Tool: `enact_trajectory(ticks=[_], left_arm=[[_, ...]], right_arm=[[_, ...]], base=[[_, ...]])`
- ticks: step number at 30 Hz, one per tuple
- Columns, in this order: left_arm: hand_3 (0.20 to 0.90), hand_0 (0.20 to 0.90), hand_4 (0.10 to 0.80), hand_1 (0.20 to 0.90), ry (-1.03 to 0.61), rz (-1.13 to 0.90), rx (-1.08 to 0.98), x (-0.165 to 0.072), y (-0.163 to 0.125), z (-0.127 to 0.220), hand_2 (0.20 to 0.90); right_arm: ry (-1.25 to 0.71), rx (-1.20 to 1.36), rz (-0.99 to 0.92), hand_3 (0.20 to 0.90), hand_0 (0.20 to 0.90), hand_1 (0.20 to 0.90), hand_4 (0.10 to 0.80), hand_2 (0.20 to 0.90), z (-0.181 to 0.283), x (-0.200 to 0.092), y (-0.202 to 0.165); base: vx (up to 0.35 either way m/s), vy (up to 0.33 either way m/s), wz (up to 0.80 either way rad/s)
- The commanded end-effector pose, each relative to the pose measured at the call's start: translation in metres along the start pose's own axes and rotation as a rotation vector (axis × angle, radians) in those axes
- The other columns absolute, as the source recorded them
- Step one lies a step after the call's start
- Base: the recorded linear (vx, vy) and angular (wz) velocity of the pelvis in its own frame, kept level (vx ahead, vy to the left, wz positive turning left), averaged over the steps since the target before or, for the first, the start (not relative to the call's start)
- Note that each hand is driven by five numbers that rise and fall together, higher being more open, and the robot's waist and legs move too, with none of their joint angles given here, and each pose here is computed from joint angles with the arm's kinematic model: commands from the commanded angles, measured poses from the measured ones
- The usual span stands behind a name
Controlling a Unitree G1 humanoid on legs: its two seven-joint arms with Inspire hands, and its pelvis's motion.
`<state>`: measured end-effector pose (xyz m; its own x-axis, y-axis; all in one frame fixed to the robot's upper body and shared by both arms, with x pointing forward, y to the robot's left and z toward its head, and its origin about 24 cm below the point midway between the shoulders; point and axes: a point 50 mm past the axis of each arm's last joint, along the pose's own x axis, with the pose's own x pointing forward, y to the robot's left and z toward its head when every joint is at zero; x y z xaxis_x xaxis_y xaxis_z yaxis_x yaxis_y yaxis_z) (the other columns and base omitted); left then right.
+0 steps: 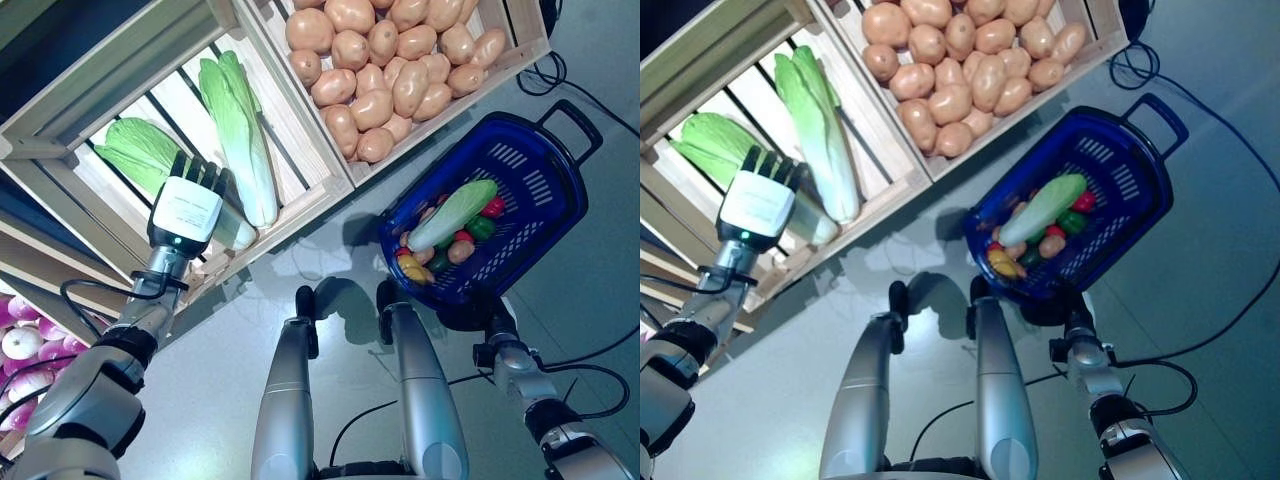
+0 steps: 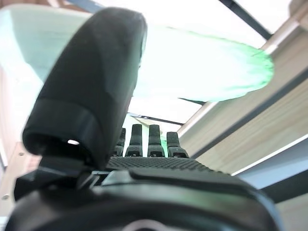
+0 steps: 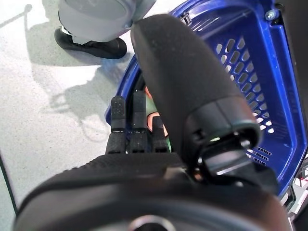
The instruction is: Put vegetables into the basket
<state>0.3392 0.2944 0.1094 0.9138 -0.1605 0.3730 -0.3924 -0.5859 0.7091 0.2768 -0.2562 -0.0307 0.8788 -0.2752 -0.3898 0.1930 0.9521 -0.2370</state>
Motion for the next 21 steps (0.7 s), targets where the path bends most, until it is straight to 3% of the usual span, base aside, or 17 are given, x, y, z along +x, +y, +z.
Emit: enact_trajectory(ticks=[1,8,21], left_arm=[[0.900,0.900,0.800,0.900,0.126,0.097,0.042,0.013,0.019,-0.043,0.900],[0.900,0.900,0.800,0.900,0.042,-0.021,-0.019,0.024,0.017,-0.031,0.900],[0.900,0.900,0.800,0.900,0.063,-0.183,-0.071,0.028,0.011,-0.029,0.900]], right_arm=[[0.032,0.029,-0.084,0.900,0.900,0.900,0.800,0.900,-0.013,-0.007,-0.020],[0.038,0.050,-0.098,0.900,0.900,0.900,0.800,0.900,-0.014,-0.006,-0.016],[0.017,0.069,-0.088,0.900,0.900,0.900,0.800,0.900,-0.009,-0.004,-0.014]], base=[[0.000,0.000,0.00],[0.000,0.000,0.00],[0.007,-0.002,0.01]])
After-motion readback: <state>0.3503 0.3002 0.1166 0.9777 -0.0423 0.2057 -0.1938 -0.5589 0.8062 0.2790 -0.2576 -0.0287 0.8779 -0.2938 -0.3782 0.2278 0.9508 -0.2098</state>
